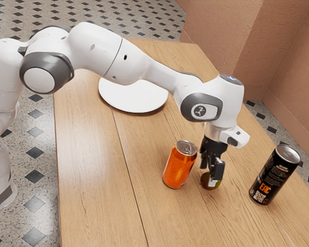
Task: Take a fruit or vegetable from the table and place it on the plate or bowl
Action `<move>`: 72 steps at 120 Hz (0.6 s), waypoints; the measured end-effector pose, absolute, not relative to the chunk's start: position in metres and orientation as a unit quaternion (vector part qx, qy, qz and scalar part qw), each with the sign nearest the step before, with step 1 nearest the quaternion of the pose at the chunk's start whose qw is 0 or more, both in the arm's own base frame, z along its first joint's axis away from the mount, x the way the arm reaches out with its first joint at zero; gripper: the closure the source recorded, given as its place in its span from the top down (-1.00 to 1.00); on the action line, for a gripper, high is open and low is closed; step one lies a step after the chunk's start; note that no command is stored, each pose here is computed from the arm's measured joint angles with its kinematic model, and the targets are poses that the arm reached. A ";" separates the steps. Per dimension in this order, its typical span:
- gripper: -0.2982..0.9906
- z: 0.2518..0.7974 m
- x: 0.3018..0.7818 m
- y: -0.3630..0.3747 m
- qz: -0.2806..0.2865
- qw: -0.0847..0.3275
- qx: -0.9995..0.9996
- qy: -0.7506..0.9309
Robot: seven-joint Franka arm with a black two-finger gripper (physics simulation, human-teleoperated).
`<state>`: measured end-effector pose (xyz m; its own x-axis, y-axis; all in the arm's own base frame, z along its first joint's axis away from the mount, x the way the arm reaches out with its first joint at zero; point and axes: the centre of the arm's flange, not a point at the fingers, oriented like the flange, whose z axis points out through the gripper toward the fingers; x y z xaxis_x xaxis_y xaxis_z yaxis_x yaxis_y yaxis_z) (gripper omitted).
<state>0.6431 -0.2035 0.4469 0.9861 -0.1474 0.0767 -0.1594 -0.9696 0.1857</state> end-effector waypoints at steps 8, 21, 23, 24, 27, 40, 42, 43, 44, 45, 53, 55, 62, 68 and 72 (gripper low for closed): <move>0.54 0.443 0.644 -0.205 0.031 0.095 0.992 -0.078; 0.54 0.439 0.646 -0.206 0.034 0.093 0.992 -0.079; 0.54 0.439 0.647 -0.206 0.035 0.093 0.992 -0.079; 0.54 0.439 0.647 -0.206 0.035 0.093 0.992 -0.079; 0.54 0.438 0.647 -0.205 0.036 0.093 0.992 -0.079; 0.54 0.434 0.649 -0.205 0.037 0.092 0.992 -0.078; 0.54 0.433 0.649 -0.205 0.037 0.092 0.992 -0.078; 0.54 0.432 0.650 -0.205 0.037 0.092 0.992 -0.078; 0.54 0.432 0.650 -0.205 0.037 0.091 0.992 -0.078; 0.54 0.431 0.650 -0.205 0.037 0.091 0.992 -0.078; 0.54 0.427 0.651 -0.205 0.036 0.090 0.992 -0.078; 0.54 0.426 0.651 -0.206 0.036 0.090 0.992 -0.078; 0.54 0.424 0.652 -0.206 0.037 0.090 0.992 -0.078; 0.54 0.422 0.653 -0.206 0.037 0.089 0.992 -0.078; 0.54 0.421 0.653 -0.206 0.038 0.089 0.992 -0.078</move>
<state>0.6531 -0.2059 0.4209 0.9851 -0.1474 0.0888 -0.1609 -0.9721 0.1708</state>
